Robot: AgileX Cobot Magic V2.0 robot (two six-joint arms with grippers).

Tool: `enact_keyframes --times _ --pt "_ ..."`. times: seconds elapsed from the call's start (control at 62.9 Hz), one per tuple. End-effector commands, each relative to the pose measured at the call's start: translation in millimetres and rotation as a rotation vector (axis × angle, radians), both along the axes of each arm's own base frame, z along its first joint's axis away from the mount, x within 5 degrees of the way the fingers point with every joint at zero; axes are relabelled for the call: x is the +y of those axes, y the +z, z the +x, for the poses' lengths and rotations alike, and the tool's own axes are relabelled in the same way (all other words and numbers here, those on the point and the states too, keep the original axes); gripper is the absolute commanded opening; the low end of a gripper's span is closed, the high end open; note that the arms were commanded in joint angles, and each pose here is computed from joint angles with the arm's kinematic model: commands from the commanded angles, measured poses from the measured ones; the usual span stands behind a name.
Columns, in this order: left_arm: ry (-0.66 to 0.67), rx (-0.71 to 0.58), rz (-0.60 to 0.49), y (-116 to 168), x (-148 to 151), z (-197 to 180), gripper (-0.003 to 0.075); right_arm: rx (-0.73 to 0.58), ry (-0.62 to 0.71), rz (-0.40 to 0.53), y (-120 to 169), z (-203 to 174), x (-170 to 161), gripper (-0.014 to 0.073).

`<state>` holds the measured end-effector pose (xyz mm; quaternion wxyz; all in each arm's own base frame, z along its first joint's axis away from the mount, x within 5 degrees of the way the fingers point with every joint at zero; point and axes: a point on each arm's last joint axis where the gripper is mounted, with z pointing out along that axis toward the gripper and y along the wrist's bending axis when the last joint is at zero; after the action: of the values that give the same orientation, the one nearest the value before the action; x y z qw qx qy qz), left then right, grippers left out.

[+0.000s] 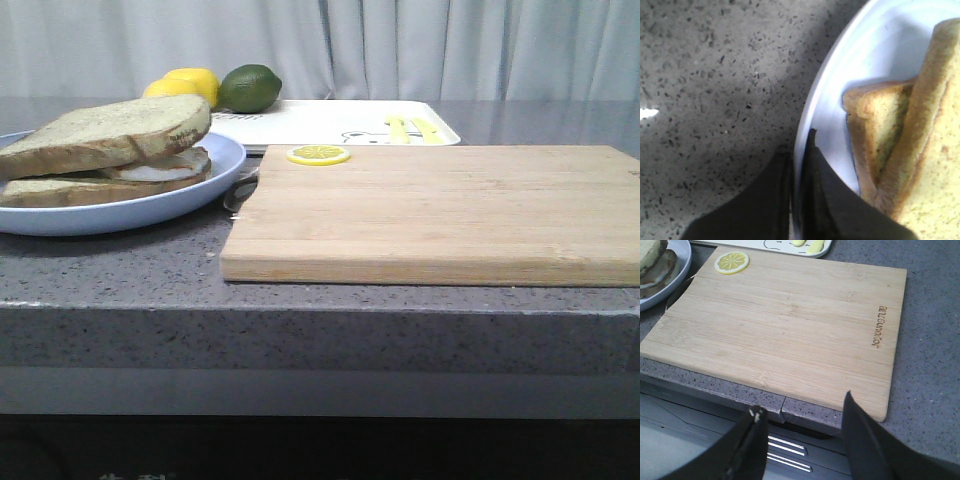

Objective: Place bread and move sandwich to tray
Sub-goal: 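Move the left gripper to the blue plate rim and grasp it, then lift the plate with the left gripper and carry it over the white tray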

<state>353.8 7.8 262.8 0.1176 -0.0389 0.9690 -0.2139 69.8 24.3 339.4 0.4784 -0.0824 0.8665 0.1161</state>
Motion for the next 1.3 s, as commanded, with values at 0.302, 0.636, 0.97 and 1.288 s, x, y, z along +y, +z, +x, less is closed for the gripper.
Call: enact_keyframes --times 0.302,0.636,0.97,1.288 --pt "-0.060 -0.109 -0.098 53.0 -10.4 -1.1 -0.0020 -0.083 -0.009 0.016 12.5 2.7 -0.3 0.0371" --pt "-0.057 -0.257 -0.267 99.5 -22.1 7.3 -0.0020 -0.083 -0.009 0.016 12.5 2.7 -0.3 0.0371" --pt "-0.025 -0.307 -0.320 112.6 -38.4 35.1 -0.0020 -0.083 -0.009 0.016 12.5 2.7 -0.3 0.0371" --pt "0.024 -0.288 -0.343 103.8 -54.0 86.7 -0.0020 -0.083 -0.009 0.016 12.5 2.7 -0.3 0.0371"
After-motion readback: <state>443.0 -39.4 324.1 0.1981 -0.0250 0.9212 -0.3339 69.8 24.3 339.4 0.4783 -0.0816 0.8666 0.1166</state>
